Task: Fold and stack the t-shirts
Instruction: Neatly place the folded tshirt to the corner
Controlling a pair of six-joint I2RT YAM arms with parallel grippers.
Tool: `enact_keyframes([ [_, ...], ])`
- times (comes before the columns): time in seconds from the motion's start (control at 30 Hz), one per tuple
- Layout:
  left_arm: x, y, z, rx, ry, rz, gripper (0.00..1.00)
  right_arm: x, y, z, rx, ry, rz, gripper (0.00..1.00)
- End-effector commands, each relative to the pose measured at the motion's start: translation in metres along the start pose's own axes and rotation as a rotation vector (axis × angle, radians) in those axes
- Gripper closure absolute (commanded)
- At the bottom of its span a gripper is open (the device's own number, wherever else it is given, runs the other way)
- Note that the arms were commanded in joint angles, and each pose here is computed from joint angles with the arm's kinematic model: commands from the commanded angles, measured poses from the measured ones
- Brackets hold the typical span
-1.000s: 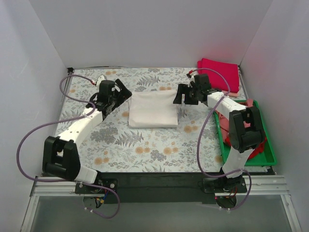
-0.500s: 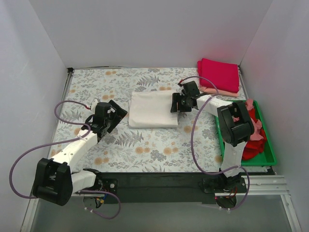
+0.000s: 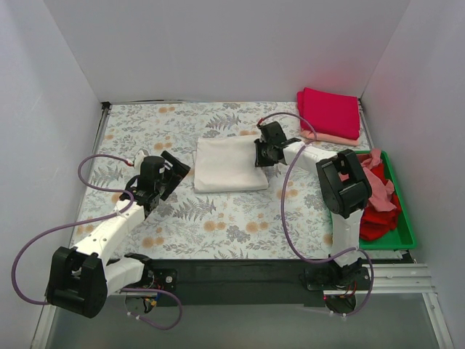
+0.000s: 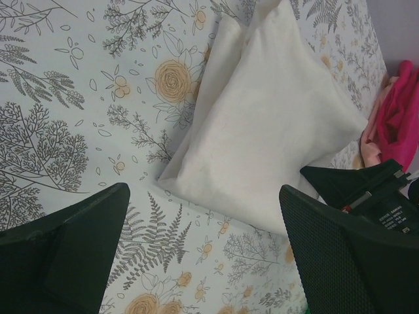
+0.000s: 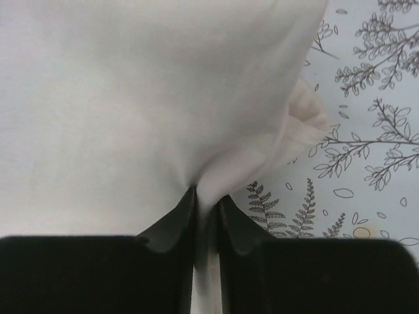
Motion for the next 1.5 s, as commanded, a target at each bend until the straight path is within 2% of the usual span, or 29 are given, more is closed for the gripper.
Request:
enact_keyframes([
  [0.0, 0.002, 0.002, -0.004, -0.003, -0.039, -0.024, 0.02, -0.011, -0.002, -0.004, 0.079, 0.002, 0.083, 0.85],
  [0.07, 0.002, 0.002, -0.006, -0.009, -0.057, -0.045, 0.02, -0.009, -0.004, -0.014, 0.174, -0.035, 0.116, 0.96],
  [0.1, 0.002, 0.003, -0.007, -0.01, -0.065, -0.053, 0.02, -0.006, -0.006, -0.026, 0.197, -0.077, 0.168, 0.99],
  [0.27, 0.001, 0.009, -0.008, -0.018, -0.1, -0.09, 0.02, 0.007, -0.01, -0.067, 0.354, -0.182, 0.295, 0.99],
  [0.47, 0.0, 0.011, -0.011, -0.046, -0.125, -0.122, 0.02, 0.019, -0.019, -0.127, 0.445, -0.308, 0.445, 0.99],
  [0.67, -0.001, 0.012, -0.014, -0.061, -0.151, -0.15, 0.02, 0.023, -0.048, -0.174, 0.448, -0.378, 0.637, 0.99],
  [0.8, -0.004, 0.013, -0.014, -0.066, -0.155, -0.167, 0.02, 0.042, -0.069, -0.204, 0.403, -0.446, 0.743, 0.99],
  [1.1, -0.011, 0.013, -0.012, -0.072, -0.137, -0.184, 0.02, 0.069, -0.107, -0.236, 0.28, -0.601, 0.866, 0.99],
  [1.23, -0.012, 0.014, -0.011, -0.078, -0.131, -0.188, 0.02, 0.079, -0.112, -0.248, 0.247, -0.655, 0.93, 0.99],
  [1.27, -0.011, 0.014, -0.012, -0.079, -0.131, -0.183, 0.02, 0.085, -0.113, -0.256, 0.219, -0.716, 0.948, 0.99],
  [1.47, -0.008, 0.012, -0.014, -0.081, -0.145, -0.172, 0.02, 0.098, -0.119, -0.268, 0.205, -0.793, 0.972, 0.99],
])
Point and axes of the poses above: each gripper's point midway between its finger pads, its own x axis back along the fingers, its own y axis along the line the jaws close on, z = x × y, the point moved 10 cm from there along x, back along the fingers, and after that the axes turned 1 degree about x, right-handed, at the moved point
